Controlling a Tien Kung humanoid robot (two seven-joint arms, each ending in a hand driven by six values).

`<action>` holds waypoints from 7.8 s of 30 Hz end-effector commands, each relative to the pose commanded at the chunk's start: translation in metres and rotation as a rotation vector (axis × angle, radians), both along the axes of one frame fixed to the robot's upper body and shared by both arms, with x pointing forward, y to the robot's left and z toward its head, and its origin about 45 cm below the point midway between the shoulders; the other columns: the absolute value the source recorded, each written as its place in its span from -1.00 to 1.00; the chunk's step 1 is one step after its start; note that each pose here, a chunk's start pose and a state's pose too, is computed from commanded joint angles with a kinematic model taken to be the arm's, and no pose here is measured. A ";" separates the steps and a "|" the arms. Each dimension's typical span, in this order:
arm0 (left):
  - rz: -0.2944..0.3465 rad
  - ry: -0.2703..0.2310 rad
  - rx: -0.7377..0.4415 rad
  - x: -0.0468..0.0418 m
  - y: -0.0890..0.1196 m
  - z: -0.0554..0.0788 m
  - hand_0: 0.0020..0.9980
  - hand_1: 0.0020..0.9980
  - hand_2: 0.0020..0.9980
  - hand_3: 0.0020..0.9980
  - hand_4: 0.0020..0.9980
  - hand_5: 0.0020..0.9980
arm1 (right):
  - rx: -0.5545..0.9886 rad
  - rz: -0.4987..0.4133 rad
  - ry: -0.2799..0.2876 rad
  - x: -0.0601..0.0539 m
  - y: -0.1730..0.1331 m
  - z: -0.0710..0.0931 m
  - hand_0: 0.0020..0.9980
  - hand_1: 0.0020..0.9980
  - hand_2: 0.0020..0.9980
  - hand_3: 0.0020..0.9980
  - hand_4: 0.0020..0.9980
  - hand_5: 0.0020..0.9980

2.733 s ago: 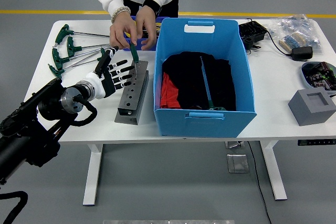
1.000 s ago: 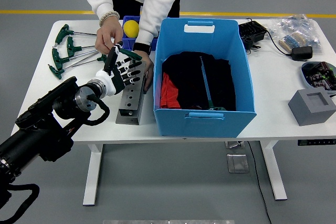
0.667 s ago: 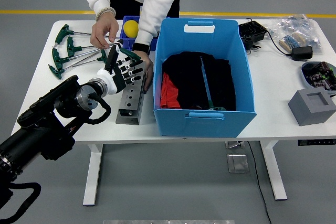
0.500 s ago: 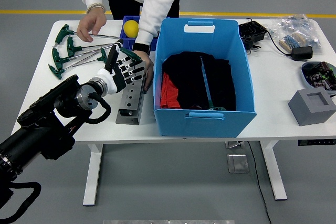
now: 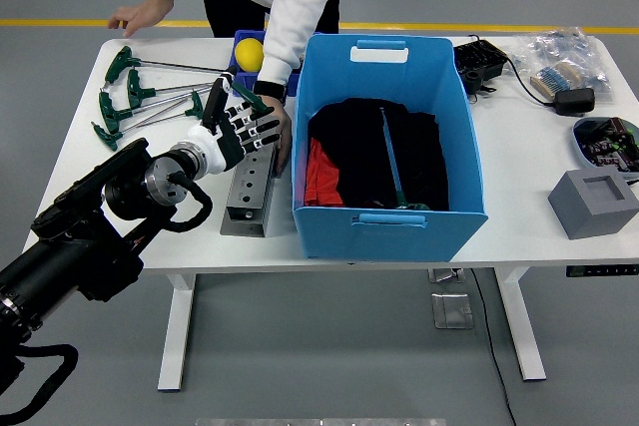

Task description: Lift tool from toolbox,place it in box,lift tool from toolbox,place it in box

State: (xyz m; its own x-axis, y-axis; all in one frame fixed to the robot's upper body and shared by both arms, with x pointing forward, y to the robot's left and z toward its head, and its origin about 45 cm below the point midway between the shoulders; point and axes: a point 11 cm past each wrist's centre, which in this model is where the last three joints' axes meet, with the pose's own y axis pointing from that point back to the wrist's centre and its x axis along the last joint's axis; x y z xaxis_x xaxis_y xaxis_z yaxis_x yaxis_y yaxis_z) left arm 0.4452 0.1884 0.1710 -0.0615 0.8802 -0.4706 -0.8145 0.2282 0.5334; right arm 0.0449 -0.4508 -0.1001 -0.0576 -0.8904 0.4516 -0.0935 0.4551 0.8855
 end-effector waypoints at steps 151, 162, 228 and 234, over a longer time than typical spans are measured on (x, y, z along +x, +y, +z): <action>0.349 -1.026 1.170 -0.0326 0.121 0.185 -0.60 -0.65 -0.37 0.03 0.49 0.02 | -0.007 0.010 0.025 -0.004 0.002 -0.001 0.36 0.31 0.46 0.15 0.68 0.28; 0.456 -0.812 0.993 -0.0628 0.175 0.128 -0.62 -0.69 -0.46 0.01 0.45 -0.05 | 0.002 0.016 0.033 -0.006 0.007 -0.003 0.35 0.30 0.45 0.14 0.67 0.28; 0.036 -0.578 0.491 -0.0653 0.128 0.030 1.00 1.00 1.00 1.00 1.00 1.00 | 0.002 0.013 0.018 -0.001 0.006 -0.002 0.35 0.29 0.44 0.14 0.65 0.27; 0.033 -0.573 0.493 -0.0654 0.129 0.030 1.00 1.00 1.00 1.00 1.00 1.00 | 0.002 0.011 0.016 -0.001 0.006 -0.002 0.35 0.29 0.45 0.14 0.65 0.27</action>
